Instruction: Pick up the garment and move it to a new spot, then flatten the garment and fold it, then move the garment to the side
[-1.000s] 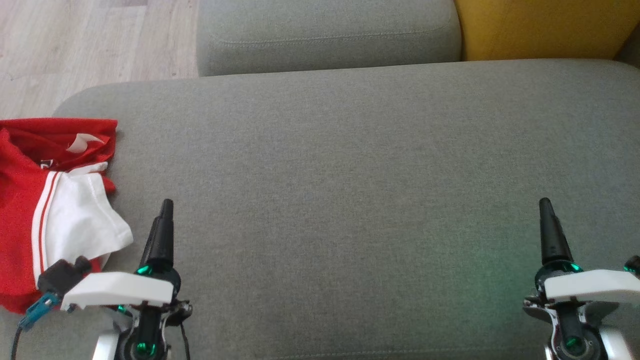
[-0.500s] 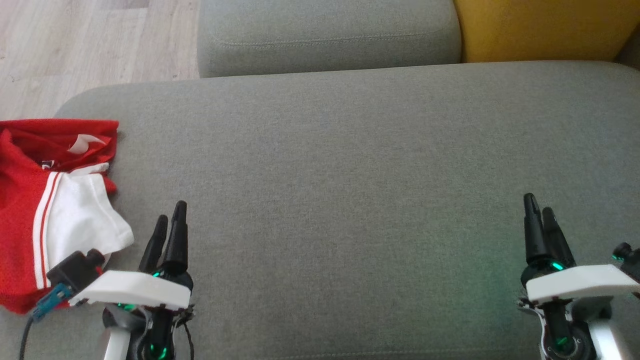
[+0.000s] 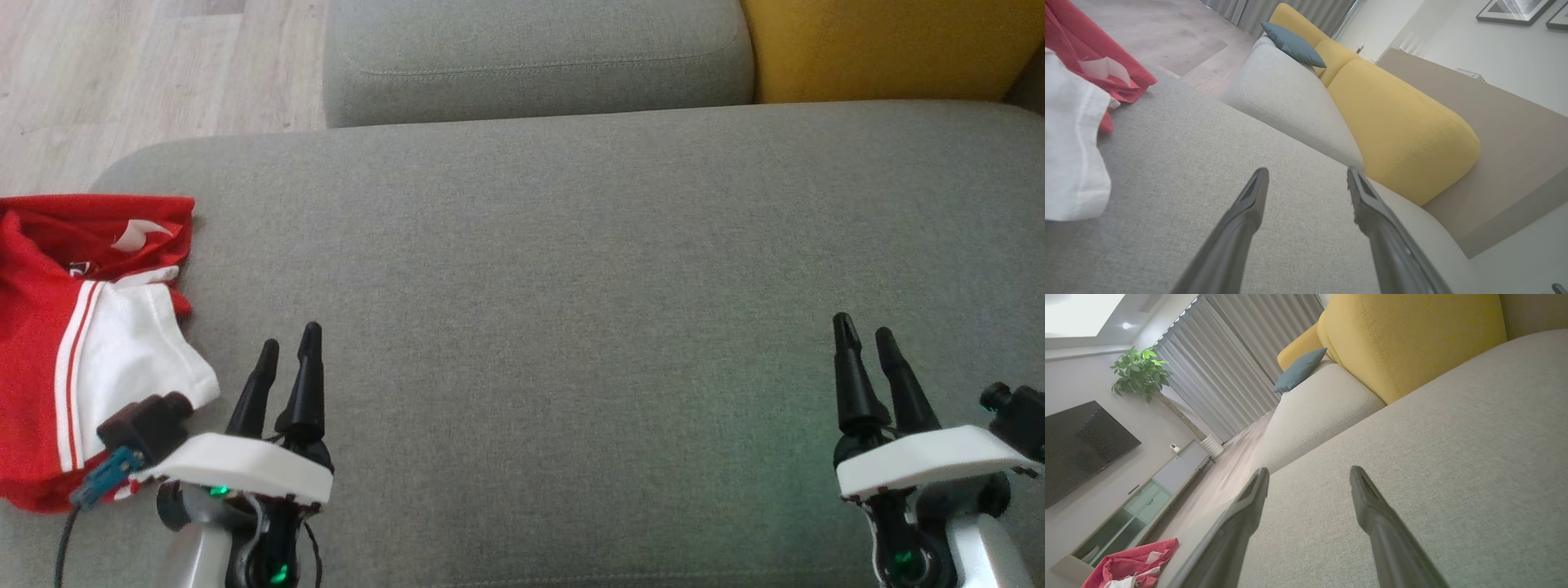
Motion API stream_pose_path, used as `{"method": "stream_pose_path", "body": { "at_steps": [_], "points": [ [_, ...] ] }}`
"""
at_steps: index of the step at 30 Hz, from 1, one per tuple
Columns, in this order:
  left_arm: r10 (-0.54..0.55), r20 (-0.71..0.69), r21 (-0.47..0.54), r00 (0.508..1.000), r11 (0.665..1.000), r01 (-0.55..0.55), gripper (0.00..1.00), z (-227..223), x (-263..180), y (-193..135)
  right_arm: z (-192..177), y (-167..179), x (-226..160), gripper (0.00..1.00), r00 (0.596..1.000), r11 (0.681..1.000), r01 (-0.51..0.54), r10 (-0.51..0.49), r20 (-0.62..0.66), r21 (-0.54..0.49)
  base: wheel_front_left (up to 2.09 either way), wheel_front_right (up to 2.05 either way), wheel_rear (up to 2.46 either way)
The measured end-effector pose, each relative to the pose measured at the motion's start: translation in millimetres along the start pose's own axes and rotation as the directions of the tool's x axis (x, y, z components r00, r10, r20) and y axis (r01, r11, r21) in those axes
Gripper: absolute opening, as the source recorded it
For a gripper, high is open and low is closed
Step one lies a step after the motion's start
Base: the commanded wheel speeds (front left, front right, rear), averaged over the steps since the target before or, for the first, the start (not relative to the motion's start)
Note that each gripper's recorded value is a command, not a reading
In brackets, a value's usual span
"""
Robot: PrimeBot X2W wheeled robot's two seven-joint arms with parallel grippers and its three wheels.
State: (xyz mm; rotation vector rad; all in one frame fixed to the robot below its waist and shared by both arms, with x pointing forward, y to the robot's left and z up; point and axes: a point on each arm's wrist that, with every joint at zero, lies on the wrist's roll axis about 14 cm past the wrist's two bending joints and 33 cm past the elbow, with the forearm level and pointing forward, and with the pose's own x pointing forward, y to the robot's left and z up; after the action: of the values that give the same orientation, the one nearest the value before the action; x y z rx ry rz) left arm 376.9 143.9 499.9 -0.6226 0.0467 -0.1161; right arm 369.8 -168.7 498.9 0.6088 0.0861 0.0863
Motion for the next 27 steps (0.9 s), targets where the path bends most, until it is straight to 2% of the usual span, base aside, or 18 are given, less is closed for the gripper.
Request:
{"method": "stream_pose_path", "body": {
  "at_steps": [12, 27],
  "points": [
    [-0.020, -0.011, 0.163, 1.000, 0.986, 0.022, 1.00, -5.2, -0.9, -2.9, -0.5, 9.6, 1.4, 1.00, 1.000, 0.988, -0.029, 0.027, -0.011, -0.154, 0.00, 0.00, 0.00],
    [-0.056, -0.005, 0.355, 0.998, 0.933, 0.054, 1.00, -4.5, 2.2, -8.4, 0.5, 17.8, 3.5, 1.00, 0.999, 0.946, -0.048, 0.047, -0.012, -0.321, 0.00, 0.00, 0.00]
  ]
}}
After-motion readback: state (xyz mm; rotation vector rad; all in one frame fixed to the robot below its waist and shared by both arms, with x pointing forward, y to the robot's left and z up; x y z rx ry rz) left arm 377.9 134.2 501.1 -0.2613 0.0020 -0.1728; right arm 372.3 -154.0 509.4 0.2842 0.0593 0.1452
